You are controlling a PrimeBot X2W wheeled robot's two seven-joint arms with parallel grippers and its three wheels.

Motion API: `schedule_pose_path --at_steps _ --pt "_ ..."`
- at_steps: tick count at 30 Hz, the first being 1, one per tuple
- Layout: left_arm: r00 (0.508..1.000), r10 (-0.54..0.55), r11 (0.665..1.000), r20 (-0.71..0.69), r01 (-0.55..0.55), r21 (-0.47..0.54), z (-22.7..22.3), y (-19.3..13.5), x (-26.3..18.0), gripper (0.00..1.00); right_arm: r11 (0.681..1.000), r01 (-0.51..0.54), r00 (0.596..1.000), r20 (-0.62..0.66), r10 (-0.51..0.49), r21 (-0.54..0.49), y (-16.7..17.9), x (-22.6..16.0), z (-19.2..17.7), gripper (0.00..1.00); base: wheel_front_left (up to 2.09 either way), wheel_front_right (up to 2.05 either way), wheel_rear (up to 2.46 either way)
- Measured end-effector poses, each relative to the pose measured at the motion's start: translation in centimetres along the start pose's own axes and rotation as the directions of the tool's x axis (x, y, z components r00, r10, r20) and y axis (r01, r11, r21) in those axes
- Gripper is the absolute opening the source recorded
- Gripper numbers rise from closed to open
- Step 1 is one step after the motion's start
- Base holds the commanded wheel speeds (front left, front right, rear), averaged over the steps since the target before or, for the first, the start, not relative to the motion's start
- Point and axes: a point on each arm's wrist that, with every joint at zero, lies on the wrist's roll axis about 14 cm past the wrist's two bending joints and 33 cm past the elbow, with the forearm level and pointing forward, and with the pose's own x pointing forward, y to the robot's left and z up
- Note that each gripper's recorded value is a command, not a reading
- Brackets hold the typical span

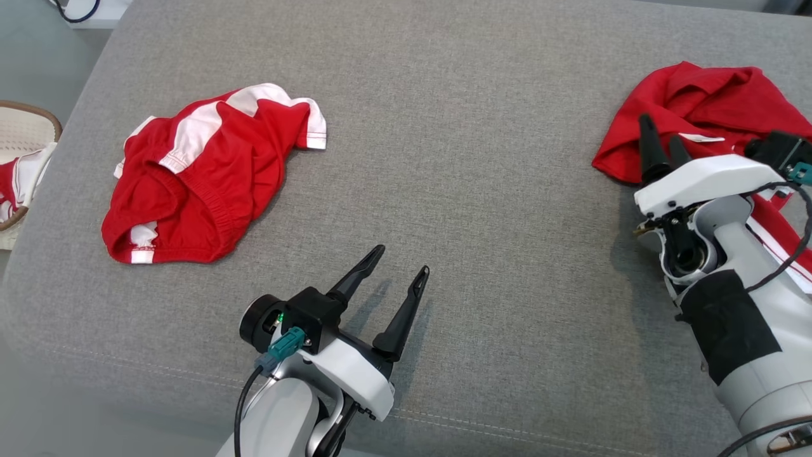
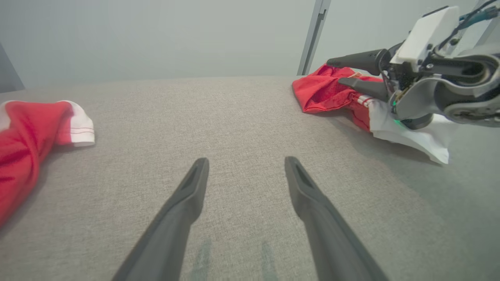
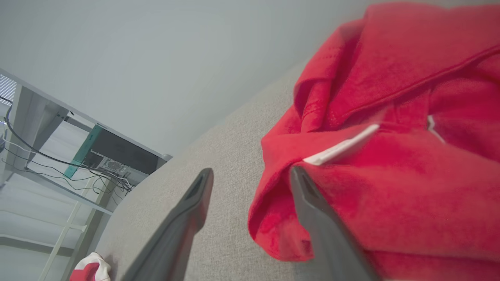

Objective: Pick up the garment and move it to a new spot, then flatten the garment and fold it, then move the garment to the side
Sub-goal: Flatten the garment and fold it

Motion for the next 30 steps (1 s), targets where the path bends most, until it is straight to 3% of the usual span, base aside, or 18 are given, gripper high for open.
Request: schedule_pose_path --at_steps 9,10,11,12,13,14,22,26,30 --pt "0.999 0.021 0.999 -0.027 -0.022 -0.024 -0.9 0.6 -0.4 1.00 0.988 0.034 0.999 0.033 -0.039 0.153 -0.1 1.4 0.5 0.98 0.00 0.00 0.00" --pt "0.999 0.025 0.999 -0.029 -0.026 -0.032 -1.0 0.6 -0.5 1.00 0.988 0.035 0.999 0.032 -0.040 0.153 -0.1 1.4 0.3 0.89 0.00 0.00 0.00" --pt "0.999 0.028 0.999 -0.030 -0.030 -0.036 -1.1 0.7 -0.5 1.00 0.988 0.035 0.999 0.032 -0.040 0.153 -0.1 1.5 0.3 0.49 0.00 0.00 0.00" --pt "0.999 0.033 0.999 -0.032 -0.034 -0.040 -1.1 0.8 -0.5 1.00 0.988 0.034 0.999 0.031 -0.040 0.153 -0.1 1.5 0.2 0.34 0.00 0.00 0.00" --pt "0.999 0.035 0.999 -0.033 -0.036 -0.041 -1.2 0.8 -0.5 1.00 0.988 0.034 0.999 0.030 -0.039 0.154 -0.1 1.6 0.1 0.05 0.00 0.00 0.00" --pt "0.999 0.036 0.998 -0.035 -0.037 -0.042 -1.3 0.8 -0.5 1.00 0.987 0.036 0.999 0.030 -0.041 0.159 -0.2 1.6 0.1 0.00 0.00 0.00 0.00" --pt "0.998 0.035 0.998 -0.051 -0.038 -0.050 -1.8 0.8 -0.5 1.00 0.987 0.028 0.999 0.035 -0.034 0.158 -0.1 1.6 0.3 0.00 0.00 0.00 0.00" --pt "0.998 0.031 0.998 -0.051 -0.034 -0.050 -1.8 0.7 -0.4 1.00 0.994 -0.095 0.994 0.059 0.092 0.060 3.5 1.7 1.1 0.00 0.00 0.00 0.00" --pt "0.999 0.030 0.998 -0.045 -0.033 -0.053 -1.5 0.6 -0.5 1.00 0.971 -0.237 0.971 0.032 0.238 -0.026 8.0 0.9 0.5 0.00 0.00 0.00 0.00"
